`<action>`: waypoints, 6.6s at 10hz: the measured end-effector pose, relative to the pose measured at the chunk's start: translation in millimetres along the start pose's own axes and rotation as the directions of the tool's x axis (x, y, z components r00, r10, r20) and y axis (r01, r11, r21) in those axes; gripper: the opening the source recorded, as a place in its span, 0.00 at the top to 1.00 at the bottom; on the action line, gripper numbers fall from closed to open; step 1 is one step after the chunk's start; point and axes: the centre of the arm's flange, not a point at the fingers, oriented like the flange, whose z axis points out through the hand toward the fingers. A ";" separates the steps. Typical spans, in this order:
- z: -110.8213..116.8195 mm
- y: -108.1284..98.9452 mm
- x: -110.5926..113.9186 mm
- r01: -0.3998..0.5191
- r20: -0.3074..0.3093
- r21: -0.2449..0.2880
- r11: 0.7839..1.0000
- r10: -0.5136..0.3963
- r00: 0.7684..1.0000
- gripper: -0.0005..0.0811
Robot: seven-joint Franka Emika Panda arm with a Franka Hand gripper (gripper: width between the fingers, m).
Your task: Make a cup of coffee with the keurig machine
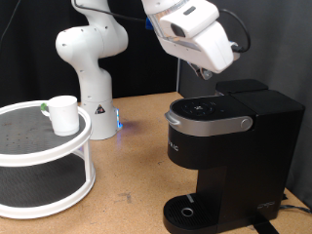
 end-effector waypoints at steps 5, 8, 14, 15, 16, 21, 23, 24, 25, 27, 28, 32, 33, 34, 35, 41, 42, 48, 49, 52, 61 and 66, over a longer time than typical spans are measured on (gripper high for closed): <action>-13.9 -11.7 -35.4 -0.317 -0.152 -0.073 0.945 0.304 0.940 0.99; -13.5 -7.9 -37.6 -0.406 -0.208 -0.082 0.910 0.383 0.900 0.99; -44.0 -32.0 -94.4 -0.496 -0.295 -0.003 0.868 0.473 0.830 0.99; -49.5 -36.4 -104.8 -0.484 -0.283 -0.004 0.875 0.463 0.840 0.99; -54.2 -41.0 -114.8 -0.471 -0.274 -0.003 0.882 0.452 0.849 0.99; -71.2 -63.7 -156.0 -0.433 -0.280 0.001 0.901 0.416 0.865 0.99; -71.5 -62.2 -157.3 -0.451 -0.288 -0.001 0.892 0.432 0.855 0.99; -73.9 -61.7 -162.9 -0.483 -0.299 0.004 0.875 0.462 0.835 0.99; -79.4 -62.4 -173.1 -0.513 -0.320 0.009 0.859 0.488 0.812 0.99; -90.0 -70.0 -197.3 -0.527 -0.314 0.043 0.849 0.512 0.800 0.99; -95.8 -74.3 -210.0 -0.525 -0.288 0.054 0.849 0.516 0.806 0.99; -114.0 -87.4 -240.0 -0.515 -0.273 0.069 0.854 0.513 0.814 0.99; -114.3 -86.5 -242.0 -0.538 -0.275 0.074 0.839 0.536 0.798 0.99; -116.8 -84.6 -248.5 -0.565 -0.283 0.078 0.822 0.561 0.778 0.99; -121.2 -82.7 -261.0 -0.587 -0.283 0.076 0.806 0.581 0.763 0.99; -159.3 -84.3 -338.3 -0.578 -0.252 -0.001 0.816 0.559 0.790 0.99; -162.8 -83.8 -347.6 -0.550 -0.256 -0.024 0.835 0.527 0.810 0.99; -172.2 -83.0 -370.9 -0.567 -0.316 -0.037 0.823 0.528 0.788 0.99; -171.3 -80.9 -373.8 -0.580 -0.332 -0.044 0.813 0.536 0.776 0.99; -153.9 -70.8 -385.5 -0.633 -0.393 -0.086 0.769 0.558 0.731 0.99; -99.4 -48.1 -443.3 -0.647 -0.429 -0.164 0.745 0.537 0.727 0.18; -73.2 -31.9 -456.3 -0.617 -0.379 -0.107 0.779 0.542 0.750 0.01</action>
